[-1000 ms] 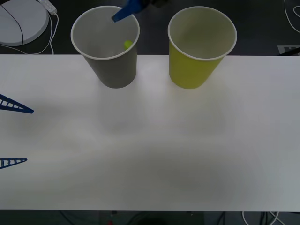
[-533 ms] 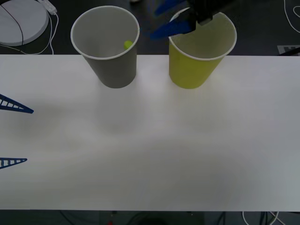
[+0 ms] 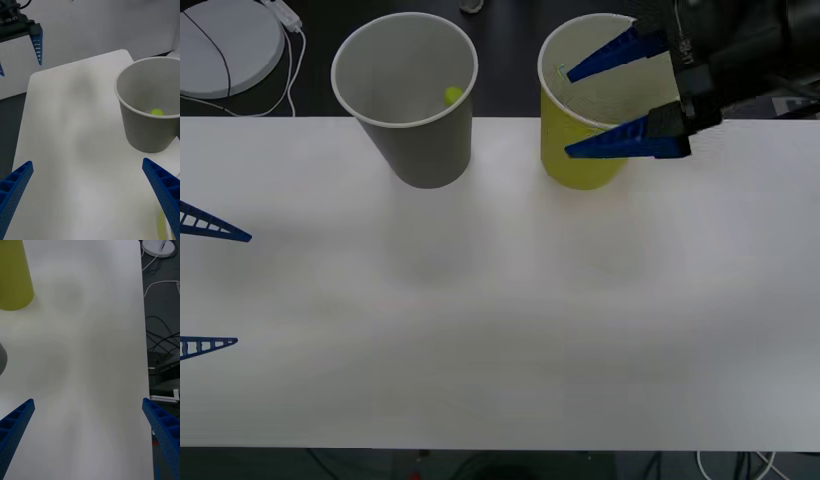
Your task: Put the can into the green bin and the plastic bottle into the gray bin
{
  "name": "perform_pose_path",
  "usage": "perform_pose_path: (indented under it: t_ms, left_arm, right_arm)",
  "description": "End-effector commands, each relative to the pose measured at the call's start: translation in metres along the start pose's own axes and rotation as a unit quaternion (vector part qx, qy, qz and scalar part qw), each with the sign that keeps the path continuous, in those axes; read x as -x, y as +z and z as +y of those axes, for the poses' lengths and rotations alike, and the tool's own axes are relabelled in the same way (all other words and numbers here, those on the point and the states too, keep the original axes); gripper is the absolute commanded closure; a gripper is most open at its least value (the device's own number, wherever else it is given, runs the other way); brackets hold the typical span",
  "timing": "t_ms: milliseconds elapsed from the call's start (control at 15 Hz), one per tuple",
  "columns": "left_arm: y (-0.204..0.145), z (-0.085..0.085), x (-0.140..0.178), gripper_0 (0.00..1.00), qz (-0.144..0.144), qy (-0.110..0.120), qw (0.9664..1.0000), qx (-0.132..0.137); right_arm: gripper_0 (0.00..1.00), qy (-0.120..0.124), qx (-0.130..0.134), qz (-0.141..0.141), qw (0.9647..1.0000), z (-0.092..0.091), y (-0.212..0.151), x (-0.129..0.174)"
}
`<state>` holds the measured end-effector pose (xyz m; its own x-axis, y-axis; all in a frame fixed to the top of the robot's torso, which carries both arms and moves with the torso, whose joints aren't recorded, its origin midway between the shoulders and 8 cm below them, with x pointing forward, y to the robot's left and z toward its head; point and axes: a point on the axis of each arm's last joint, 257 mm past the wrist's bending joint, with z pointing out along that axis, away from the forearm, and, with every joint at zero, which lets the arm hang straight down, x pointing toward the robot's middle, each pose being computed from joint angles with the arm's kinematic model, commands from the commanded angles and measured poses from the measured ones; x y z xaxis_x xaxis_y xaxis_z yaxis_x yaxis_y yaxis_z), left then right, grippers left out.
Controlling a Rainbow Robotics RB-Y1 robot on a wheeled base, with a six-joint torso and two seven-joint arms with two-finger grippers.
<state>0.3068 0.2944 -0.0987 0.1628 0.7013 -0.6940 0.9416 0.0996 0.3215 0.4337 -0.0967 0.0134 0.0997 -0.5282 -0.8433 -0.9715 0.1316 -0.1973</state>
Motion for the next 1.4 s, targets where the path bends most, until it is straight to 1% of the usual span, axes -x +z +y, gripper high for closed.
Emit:
perform_pose_path:
  t_ms: [67,267,467,600,667,800,1067,1133,1333,1400]
  left_arm:
    - [0.000,0.000,0.000,0.00,0.000,0.000,1.0000,0.000]
    - [0.000,0.000,0.000,0.00,0.000,0.000,1.0000,0.000]
    - [0.000,0.000,0.000,0.00,0.000,0.000,1.0000,0.000]
    - [0.000,0.000,0.000,0.00,0.000,0.000,1.0000,0.000]
    - [0.000,0.000,0.000,0.00,0.000,0.000,1.0000,0.000]
    - [0.000,0.000,0.000,0.00,0.000,0.000,1.0000,0.000]
    - [0.000,0.000,0.000,0.00,0.000,0.000,1.0000,0.000]
    - [0.000,0.000,0.000,0.00,0.000,0.000,1.0000,0.000]
    - [0.000,0.000,0.000,0.00,0.000,0.000,1.0000,0.000]
    - [0.000,0.000,0.000,0.00,0.000,0.000,1.0000,0.000]
  right_arm:
    - [0.00,-0.018,-0.021,-0.007,0.9996,0.014,-0.016,-0.014]
    - [0.00,-0.026,-0.041,-0.009,0.9988,0.031,-0.036,-0.033]
    - [0.00,-0.029,-0.046,0.001,0.9985,0.050,-0.057,-0.054]
    - [0.00,-0.052,-0.058,0.006,0.9970,0.057,-0.070,-0.067]
    - [0.00,-0.054,-0.060,0.007,0.9967,0.060,-0.073,-0.075]
    - [0.00,-0.064,-0.066,0.011,0.9957,0.067,-0.079,-0.085]
    - [0.00,-0.059,-0.071,0.022,0.9955,0.087,-0.090,-0.105]
    - [0.00,-0.056,-0.068,0.024,0.9959,0.094,-0.093,-0.109]
    - [0.00,-0.054,-0.060,0.031,0.9963,0.106,-0.097,-0.118]
    - [0.00,-0.056,-0.062,0.032,0.9959,0.108,-0.098,-0.120]
